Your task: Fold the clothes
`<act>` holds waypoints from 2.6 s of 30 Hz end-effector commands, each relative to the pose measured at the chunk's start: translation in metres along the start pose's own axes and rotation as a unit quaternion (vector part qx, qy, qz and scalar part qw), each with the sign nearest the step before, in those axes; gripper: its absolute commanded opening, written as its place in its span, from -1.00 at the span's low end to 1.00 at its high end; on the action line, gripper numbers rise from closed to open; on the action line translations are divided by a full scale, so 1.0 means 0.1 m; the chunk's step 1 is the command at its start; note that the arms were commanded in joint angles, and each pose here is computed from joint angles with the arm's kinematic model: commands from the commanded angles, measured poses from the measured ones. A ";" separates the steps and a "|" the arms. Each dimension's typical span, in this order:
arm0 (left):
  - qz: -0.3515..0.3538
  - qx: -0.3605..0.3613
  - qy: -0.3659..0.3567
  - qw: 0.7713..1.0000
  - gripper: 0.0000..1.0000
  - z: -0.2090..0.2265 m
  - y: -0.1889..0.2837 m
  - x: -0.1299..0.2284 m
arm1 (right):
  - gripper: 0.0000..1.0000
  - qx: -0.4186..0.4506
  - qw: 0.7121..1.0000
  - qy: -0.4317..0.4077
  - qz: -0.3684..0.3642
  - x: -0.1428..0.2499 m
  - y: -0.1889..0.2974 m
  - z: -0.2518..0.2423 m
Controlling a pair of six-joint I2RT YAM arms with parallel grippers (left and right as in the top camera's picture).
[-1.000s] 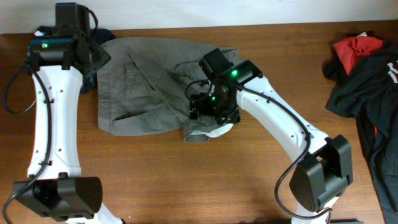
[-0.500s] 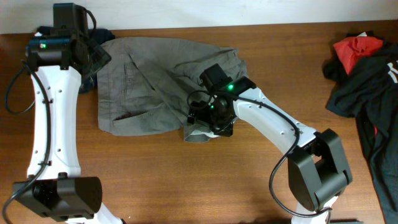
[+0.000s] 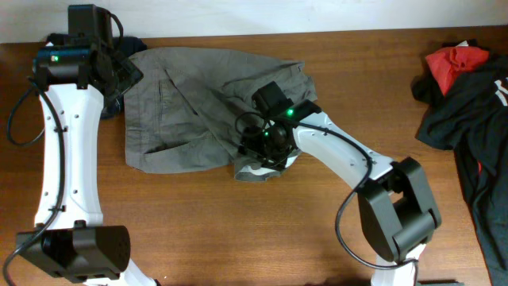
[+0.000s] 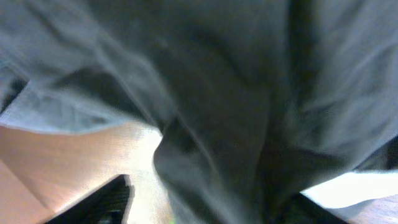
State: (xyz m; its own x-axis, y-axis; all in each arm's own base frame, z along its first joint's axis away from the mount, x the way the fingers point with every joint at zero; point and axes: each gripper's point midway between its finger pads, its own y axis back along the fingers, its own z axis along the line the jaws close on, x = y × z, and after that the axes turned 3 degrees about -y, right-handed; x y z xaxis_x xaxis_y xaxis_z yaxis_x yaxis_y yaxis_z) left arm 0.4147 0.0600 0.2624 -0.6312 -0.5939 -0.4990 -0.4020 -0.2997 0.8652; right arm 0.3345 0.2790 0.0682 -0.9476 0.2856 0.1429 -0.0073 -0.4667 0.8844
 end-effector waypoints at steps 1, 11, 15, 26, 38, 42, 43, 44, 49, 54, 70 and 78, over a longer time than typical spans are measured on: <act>0.002 0.000 0.005 1.000 0.99 0.00 -0.01 0.00 | -0.10 0.009 1.000 0.000 -0.024 -0.12 -0.05 -0.04; 0.002 0.000 0.005 1.000 0.98 0.00 -0.01 0.00 | -0.92 -0.033 0.990 -0.001 -0.134 -1.02 0.53 -0.05; 0.002 0.000 0.005 1.000 0.98 0.00 -0.01 0.00 | -0.92 -0.081 0.970 0.059 -0.223 -1.57 1.13 0.15; 0.017 0.017 0.000 1.000 0.98 -0.06 -0.02 0.06 | -0.31 -0.120 0.900 0.126 -0.401 -2.50 1.54 0.36; 0.026 0.052 -0.121 0.991 0.98 -0.45 0.10 0.35 | 0.97 -0.004 0.908 0.117 -0.402 -2.84 1.50 -0.39; 0.045 0.045 -0.140 0.988 0.98 -0.45 0.12 0.50 | 0.97 0.018 0.930 0.099 -0.352 -2.71 1.71 -0.57; 0.049 0.042 -0.142 0.988 0.98 -0.45 0.09 0.53 | 0.97 0.020 0.935 0.110 -0.335 -2.64 1.73 -0.57; 0.055 0.040 -0.144 0.987 0.98 -0.44 0.06 0.56 | 0.97 0.022 0.940 0.130 -0.314 -2.55 1.73 -0.55; 0.103 0.053 -0.158 0.981 0.98 -0.50 -0.37 0.90 | 0.97 0.041 0.947 0.192 -0.253 -2.27 1.64 -0.53; 0.151 0.074 -0.169 0.971 0.98 -0.53 -0.75 1.31 | 0.97 0.047 0.954 0.185 -0.232 -2.17 1.62 -0.59; 0.122 0.098 -0.183 0.971 0.34 -0.61 -1.29 1.51 | 0.04 0.002 0.932 0.319 -0.174 -1.46 1.77 -0.13; 0.163 0.093 -0.187 0.964 0.34 -0.62 -1.50 1.71 | 0.21 0.097 0.941 0.303 -0.115 -1.59 1.16 -0.53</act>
State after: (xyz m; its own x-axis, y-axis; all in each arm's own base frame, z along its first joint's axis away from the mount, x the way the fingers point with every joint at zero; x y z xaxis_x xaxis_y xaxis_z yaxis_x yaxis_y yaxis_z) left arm 0.4138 -0.0371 0.0704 -0.9050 -0.3224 -0.2775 -0.2872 -0.0183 0.9577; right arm 0.4608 0.1469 0.1612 -0.9218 -0.1701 -0.3484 -0.2742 -0.3495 0.8959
